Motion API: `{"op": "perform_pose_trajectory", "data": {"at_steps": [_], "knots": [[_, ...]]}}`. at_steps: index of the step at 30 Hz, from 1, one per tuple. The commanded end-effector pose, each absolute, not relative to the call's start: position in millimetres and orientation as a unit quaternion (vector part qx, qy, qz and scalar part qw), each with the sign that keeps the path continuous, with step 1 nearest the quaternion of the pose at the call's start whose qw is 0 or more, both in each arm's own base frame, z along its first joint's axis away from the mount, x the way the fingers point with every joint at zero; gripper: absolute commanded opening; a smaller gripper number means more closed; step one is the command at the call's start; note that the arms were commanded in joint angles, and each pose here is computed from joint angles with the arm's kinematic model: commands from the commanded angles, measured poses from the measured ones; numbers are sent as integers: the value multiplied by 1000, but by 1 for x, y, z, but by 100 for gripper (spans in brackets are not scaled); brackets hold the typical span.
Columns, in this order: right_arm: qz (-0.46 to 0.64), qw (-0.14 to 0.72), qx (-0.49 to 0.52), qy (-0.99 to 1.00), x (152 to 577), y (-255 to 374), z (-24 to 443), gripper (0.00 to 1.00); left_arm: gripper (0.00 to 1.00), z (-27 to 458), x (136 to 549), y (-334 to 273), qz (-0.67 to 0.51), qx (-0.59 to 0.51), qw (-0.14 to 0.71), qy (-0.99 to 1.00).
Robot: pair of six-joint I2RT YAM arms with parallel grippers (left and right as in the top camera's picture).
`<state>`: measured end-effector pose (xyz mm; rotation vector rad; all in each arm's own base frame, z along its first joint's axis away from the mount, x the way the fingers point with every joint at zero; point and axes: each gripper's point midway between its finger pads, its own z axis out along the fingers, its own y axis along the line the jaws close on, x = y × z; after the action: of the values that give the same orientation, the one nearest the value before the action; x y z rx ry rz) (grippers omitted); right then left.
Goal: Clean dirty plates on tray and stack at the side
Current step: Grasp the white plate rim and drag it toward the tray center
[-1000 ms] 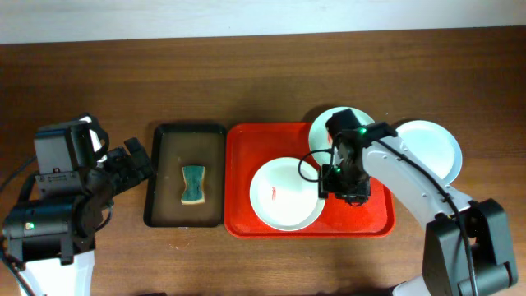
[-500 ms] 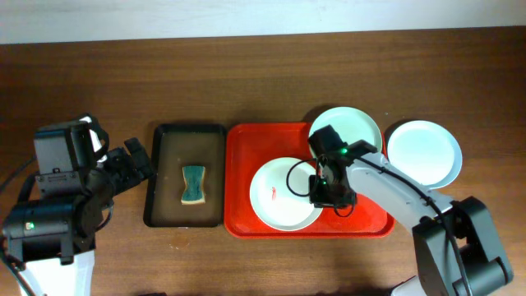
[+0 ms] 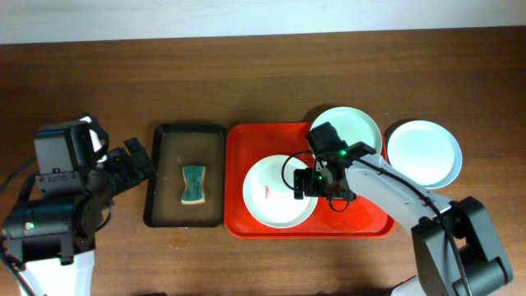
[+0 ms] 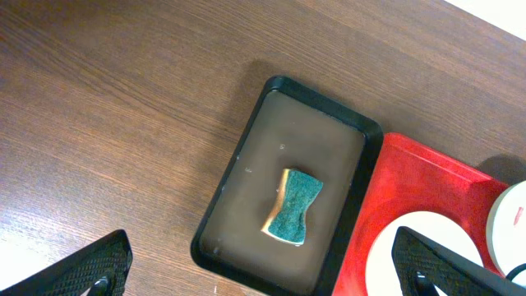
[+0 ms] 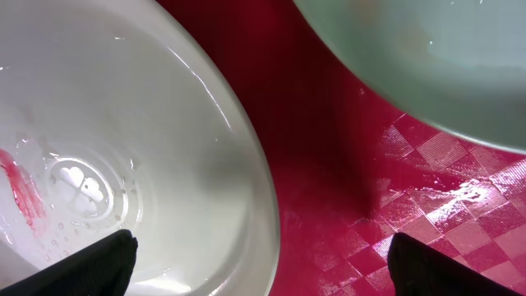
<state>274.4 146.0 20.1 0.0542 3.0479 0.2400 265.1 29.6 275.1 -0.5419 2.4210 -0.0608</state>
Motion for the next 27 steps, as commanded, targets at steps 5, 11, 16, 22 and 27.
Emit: {"op": "perform_pose_trajectory", "data": {"at_steps": [5, 11, 16, 22, 27], "knots": [[75, 48, 17, 996, 274, 147, 22, 99, 99, 278, 264, 33, -20, -215, 330, 919], [75, 48, 17, 996, 274, 147, 22, 99, 99, 278, 264, 33, -20, -215, 330, 919], [75, 48, 17, 996, 274, 147, 22, 99, 99, 278, 264, 33, -20, -215, 330, 919], [75, 48, 17, 996, 274, 147, 22, 98, 99, 275, 260, 32, -18, -215, 319, 923], [102, 35, 14, 994, 270, 156, 23, 98, 99, 275, 261, 31, -21, -214, 322, 922]]}}
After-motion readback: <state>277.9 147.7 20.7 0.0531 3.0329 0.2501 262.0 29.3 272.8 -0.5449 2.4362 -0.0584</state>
